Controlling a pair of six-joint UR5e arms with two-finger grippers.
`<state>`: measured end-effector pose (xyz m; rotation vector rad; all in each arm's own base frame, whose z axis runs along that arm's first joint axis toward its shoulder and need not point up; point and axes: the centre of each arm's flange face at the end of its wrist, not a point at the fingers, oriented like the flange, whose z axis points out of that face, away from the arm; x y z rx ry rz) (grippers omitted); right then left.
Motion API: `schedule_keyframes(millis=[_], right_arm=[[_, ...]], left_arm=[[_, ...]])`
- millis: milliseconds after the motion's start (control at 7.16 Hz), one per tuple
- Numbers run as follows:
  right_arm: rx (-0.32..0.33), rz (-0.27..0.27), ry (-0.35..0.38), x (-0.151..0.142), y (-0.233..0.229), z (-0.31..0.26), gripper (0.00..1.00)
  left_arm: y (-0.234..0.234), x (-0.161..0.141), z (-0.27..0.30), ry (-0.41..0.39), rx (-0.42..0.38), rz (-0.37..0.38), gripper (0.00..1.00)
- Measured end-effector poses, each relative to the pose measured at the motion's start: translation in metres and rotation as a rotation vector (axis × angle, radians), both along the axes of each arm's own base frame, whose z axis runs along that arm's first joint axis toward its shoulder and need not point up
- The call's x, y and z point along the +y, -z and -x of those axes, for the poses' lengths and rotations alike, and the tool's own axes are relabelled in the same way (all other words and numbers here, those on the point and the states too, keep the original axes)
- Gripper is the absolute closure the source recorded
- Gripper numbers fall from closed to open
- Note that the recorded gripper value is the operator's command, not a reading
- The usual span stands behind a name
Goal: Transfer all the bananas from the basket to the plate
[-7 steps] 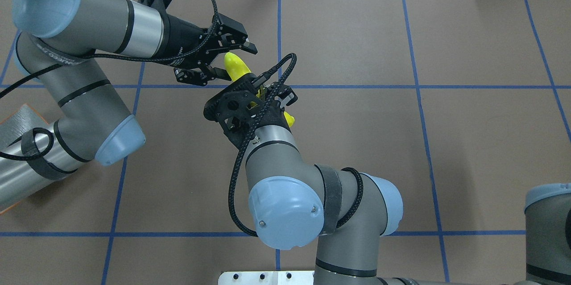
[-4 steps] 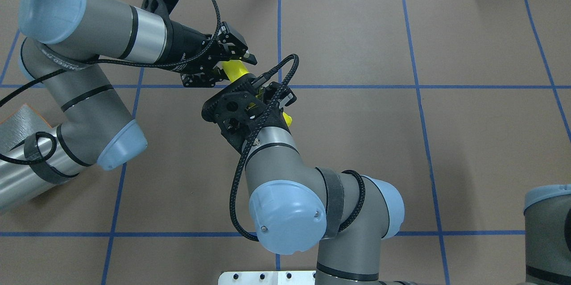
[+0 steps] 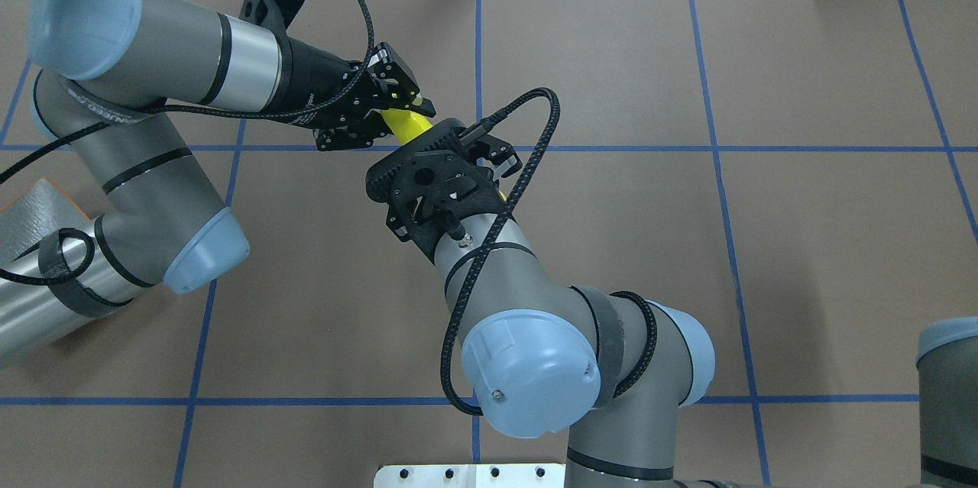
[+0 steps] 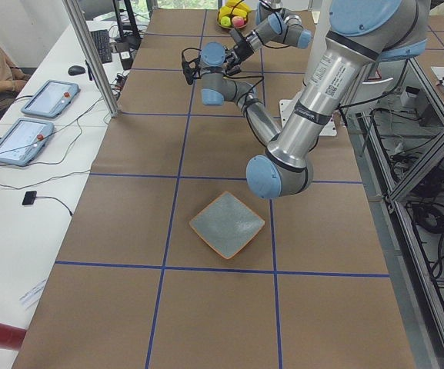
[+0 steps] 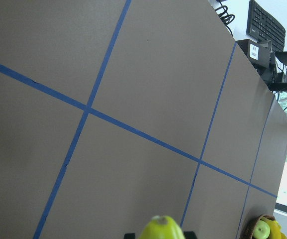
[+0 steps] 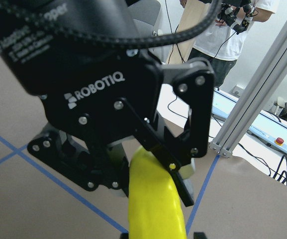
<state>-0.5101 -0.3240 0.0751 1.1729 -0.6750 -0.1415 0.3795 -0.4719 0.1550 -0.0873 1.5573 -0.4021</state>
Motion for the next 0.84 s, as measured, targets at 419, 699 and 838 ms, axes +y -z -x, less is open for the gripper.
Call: schedule_keyframes(millis=[419,699,838], right_arm=[[-0.072,0.066,-0.028,-0.004,-0.018,-0.003,0.01],[-0.089,0.088,-0.017,-0.008,-0.028,-0.019,0.01],[-0.093,0.106,0.009,-0.012,-0.039,-0.034,0.01]], left_arm=[[0.0,0.0,0.002,0.003,0.003,-0.002,1.0],[0.001,-0.006,0.009,0.027,0.003,-0.005,1.0],[0.0,-0.014,0.017,0.061,0.002,-0.004,1.0]])
